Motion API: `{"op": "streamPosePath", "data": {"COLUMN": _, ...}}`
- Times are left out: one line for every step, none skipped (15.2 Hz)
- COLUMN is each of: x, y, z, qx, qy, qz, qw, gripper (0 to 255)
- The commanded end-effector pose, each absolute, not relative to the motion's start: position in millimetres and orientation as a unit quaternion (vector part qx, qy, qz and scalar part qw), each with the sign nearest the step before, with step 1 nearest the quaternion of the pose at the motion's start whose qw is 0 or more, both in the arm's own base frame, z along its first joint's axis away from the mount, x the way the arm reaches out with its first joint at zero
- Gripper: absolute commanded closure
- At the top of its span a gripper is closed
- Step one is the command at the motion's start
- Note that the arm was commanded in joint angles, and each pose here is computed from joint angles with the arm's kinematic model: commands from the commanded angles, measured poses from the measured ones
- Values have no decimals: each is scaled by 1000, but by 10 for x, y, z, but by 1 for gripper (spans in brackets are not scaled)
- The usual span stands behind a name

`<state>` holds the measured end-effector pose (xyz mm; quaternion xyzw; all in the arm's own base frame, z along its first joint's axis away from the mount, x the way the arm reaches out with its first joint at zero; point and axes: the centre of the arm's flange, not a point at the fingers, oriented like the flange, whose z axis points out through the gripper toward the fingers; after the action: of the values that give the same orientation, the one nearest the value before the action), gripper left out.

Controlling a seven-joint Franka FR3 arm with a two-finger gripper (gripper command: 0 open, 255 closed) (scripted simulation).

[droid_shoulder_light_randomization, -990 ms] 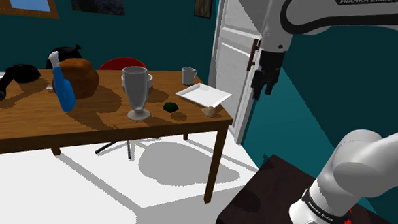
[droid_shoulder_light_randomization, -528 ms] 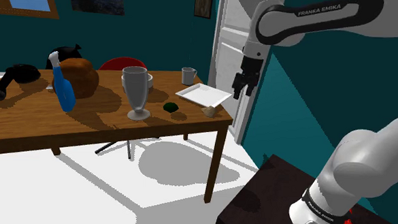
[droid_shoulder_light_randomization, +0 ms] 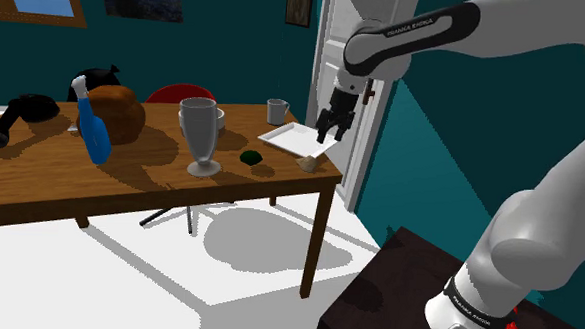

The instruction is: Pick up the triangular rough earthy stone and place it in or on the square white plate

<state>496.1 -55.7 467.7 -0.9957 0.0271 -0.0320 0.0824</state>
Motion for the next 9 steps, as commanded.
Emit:
{"op": "streamPosePath", "data": {"x": 5176, "y": -621, "z": 4558, "qx": -995, "qy": 28, "qz": -42, "qw": 91, "gripper": 0}}
{"op": "streamPosePath", "data": {"x": 5285, "y": -647, "z": 4511, "qx": -994, "qy": 29, "qz": -47, "qw": 96, "gripper": 0}}
{"op": "streamPosePath", "data": {"x": 5395, "y": -672, "z": 4466, "qx": -993, "qy": 29, "qz": -52, "qw": 100, "gripper": 0}}
{"op": "streamPosePath", "data": {"x": 5466, "y": -688, "z": 4437, "qx": -993, "qy": 29, "qz": -55, "qw": 103, "gripper": 0}}
{"op": "streamPosePath", "data": {"x": 5472, "y": -677, "z": 4385, "qx": -993, "qy": 29, "qz": -55, "qw": 103, "gripper": 0}}
{"op": "streamPosePath", "data": {"x": 5478, "y": -667, "z": 4334, "qx": -993, "qy": 29, "qz": -55, "qw": 103, "gripper": 0}}
{"op": "streamPosePath", "data": {"x": 5484, "y": -656, "z": 4283, "qx": -993, "qy": 29, "qz": -55, "qw": 103, "gripper": 0}}
{"op": "streamPosePath", "data": {"x": 5490, "y": -645, "z": 4231, "qx": -993, "qy": 29, "qz": -55, "qw": 103, "gripper": 0}}
{"op": "streamPosePath", "data": {"x": 5496, "y": -635, "z": 4180, "qx": -993, "qy": 29, "qz": -55, "qw": 103, "gripper": 0}}
